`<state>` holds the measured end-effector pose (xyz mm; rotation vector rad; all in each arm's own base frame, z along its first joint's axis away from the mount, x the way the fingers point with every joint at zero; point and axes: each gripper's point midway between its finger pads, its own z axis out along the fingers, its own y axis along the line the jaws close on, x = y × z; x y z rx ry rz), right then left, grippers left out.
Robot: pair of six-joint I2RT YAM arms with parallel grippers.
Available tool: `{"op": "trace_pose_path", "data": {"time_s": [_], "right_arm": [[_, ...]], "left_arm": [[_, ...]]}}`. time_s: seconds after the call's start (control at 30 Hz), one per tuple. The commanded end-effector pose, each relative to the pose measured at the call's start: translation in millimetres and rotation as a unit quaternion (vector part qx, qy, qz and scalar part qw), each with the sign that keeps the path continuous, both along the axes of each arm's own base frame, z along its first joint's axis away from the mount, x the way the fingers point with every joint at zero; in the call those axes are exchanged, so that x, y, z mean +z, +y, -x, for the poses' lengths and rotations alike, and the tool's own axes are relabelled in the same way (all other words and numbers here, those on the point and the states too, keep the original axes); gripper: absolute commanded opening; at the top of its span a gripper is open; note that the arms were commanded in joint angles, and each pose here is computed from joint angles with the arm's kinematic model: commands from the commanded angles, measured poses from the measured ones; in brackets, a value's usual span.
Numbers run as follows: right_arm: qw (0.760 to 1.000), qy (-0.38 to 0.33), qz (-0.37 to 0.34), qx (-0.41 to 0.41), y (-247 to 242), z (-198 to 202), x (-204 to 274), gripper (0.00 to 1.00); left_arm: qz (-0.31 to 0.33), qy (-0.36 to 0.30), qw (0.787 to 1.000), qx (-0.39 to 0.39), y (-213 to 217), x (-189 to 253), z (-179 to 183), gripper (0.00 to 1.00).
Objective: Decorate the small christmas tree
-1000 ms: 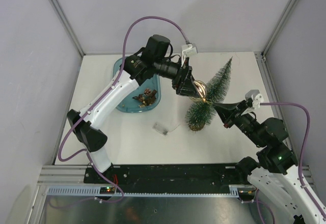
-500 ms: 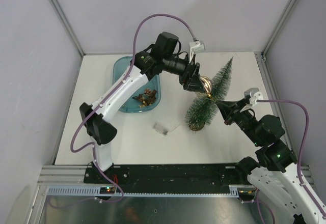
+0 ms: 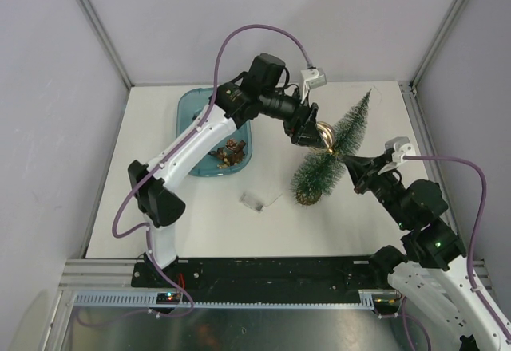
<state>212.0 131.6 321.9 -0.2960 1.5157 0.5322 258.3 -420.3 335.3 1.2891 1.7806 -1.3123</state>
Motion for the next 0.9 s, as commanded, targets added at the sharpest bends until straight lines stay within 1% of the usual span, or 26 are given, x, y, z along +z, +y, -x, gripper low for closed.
{"op": "trace_pose_path", "data": {"time_s": [0.0,0.2,0.4,0.57,0.87], "right_arm": [[0.999,-0.031,-0.005,-0.002,-2.0,-0.3,26.7,0.00],[0.999,-0.042,0.004,-0.001,3.1,-9.5,32.7,0.00],[0.999,-0.049,0.013,-0.003,5.6,-15.6,39.1,0.00],[0.998,-0.053,0.015,0.008,9.9,-15.8,42.7,0.00],[0.999,-0.041,0.027,0.013,13.9,-19.7,36.4,0.00]], "left_arm": [[0.021,-0.062,0.998,0.015,12.1,31.2,3.8,0.43],[0.010,-0.077,0.996,0.042,19.3,31.8,-1.4,0.42],[0.010,-0.090,0.995,0.052,23.8,37.1,-1.3,0.41],[0.004,-0.103,0.992,0.066,25.3,36.3,-9.2,0.40],[-0.003,-0.102,0.992,0.075,23.0,29.4,-16.1,0.40]]}}
